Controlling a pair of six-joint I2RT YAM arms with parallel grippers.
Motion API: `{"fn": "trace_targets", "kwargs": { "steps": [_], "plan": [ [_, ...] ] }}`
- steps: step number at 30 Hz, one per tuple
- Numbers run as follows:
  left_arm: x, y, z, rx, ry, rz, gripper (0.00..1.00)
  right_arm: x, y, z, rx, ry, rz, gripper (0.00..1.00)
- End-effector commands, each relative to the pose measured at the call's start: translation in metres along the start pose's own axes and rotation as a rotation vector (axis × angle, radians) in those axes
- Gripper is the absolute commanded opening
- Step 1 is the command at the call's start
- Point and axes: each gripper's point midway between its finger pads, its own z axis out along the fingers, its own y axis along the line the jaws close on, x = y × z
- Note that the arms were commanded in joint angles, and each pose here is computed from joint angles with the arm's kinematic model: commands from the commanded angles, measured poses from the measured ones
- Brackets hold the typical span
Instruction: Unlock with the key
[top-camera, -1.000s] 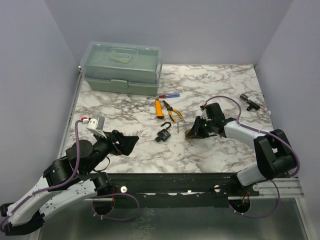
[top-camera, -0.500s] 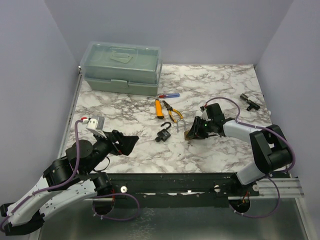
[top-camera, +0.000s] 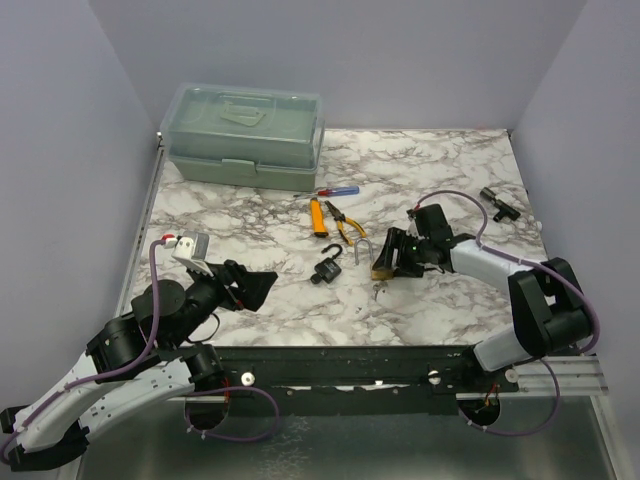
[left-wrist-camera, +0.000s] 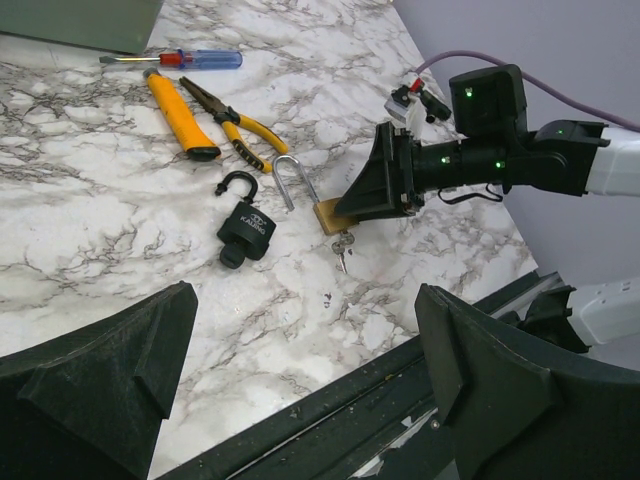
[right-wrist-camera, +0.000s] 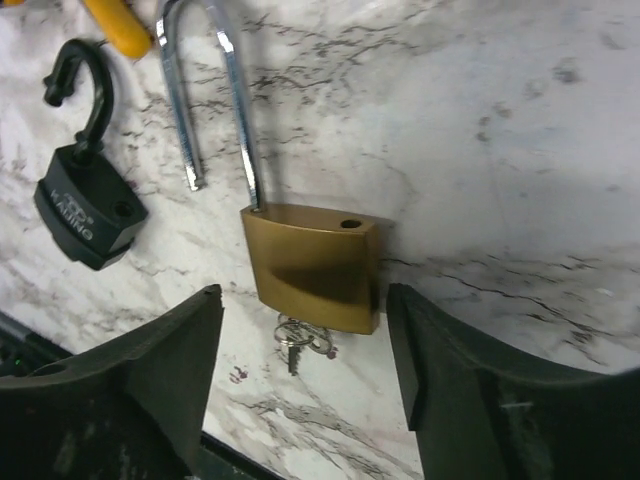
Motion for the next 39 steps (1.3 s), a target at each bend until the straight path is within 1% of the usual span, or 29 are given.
{"fn": "trace_targets", "kwargs": {
  "steps": [1, 3, 5, 7, 10, 14, 19, 23, 26, 30, 33, 39],
  "plan": [
    [0.000, 0.005, 0.000, -0.016, -0.014, 0.018, 0.99, -0.011, -0.020, -0.017, 0.146, -0.046, -0.018, 0.75],
    [0.000, 0.005, 0.001, -0.017, -0.012, 0.018, 0.99, -0.016, -0.020, -0.025, 0.166, -0.069, -0.023, 0.82],
    [0.001, 0.006, 0.001, -0.018, -0.012, 0.020, 0.99, -0.022, -0.019, -0.035, 0.190, -0.096, -0.027, 0.92],
    [0.000, 0.006, 0.001, -0.018, -0.014, 0.020, 0.99, -0.028, -0.016, -0.046, 0.202, -0.121, -0.029, 0.99],
    [0.000, 0.006, 0.001, -0.020, -0.018, 0.019, 0.99, -0.038, -0.004, -0.066, 0.186, -0.166, -0.042, 1.00],
    [-0.001, 0.008, 0.000, -0.027, -0.027, 0.019, 0.99, -0.055, 0.024, -0.101, 0.108, -0.261, -0.082, 1.00],
    [-0.003, 0.011, 0.000, -0.035, -0.041, 0.017, 0.99, -0.074, 0.069, -0.166, -0.048, -0.460, -0.150, 1.00],
    [-0.004, 0.011, -0.001, -0.035, -0.052, 0.013, 0.99, -0.080, 0.089, -0.213, -0.131, -0.617, -0.139, 1.00],
    [-0.005, 0.012, -0.001, -0.035, -0.058, 0.011, 0.99, -0.081, 0.088, -0.238, -0.146, -0.712, -0.075, 1.00],
    [-0.007, 0.012, -0.003, -0.030, -0.069, 0.007, 0.99, -0.071, 0.088, -0.265, -0.196, -0.806, -0.070, 1.00],
    [-0.008, 0.012, -0.003, -0.027, -0.077, 0.004, 0.99, -0.065, 0.081, -0.283, -0.207, -0.882, -0.021, 1.00],
    [-0.009, 0.012, -0.004, -0.023, -0.084, 0.005, 0.99, -0.055, 0.062, -0.295, -0.179, -0.926, 0.126, 1.00]
  ]
}}
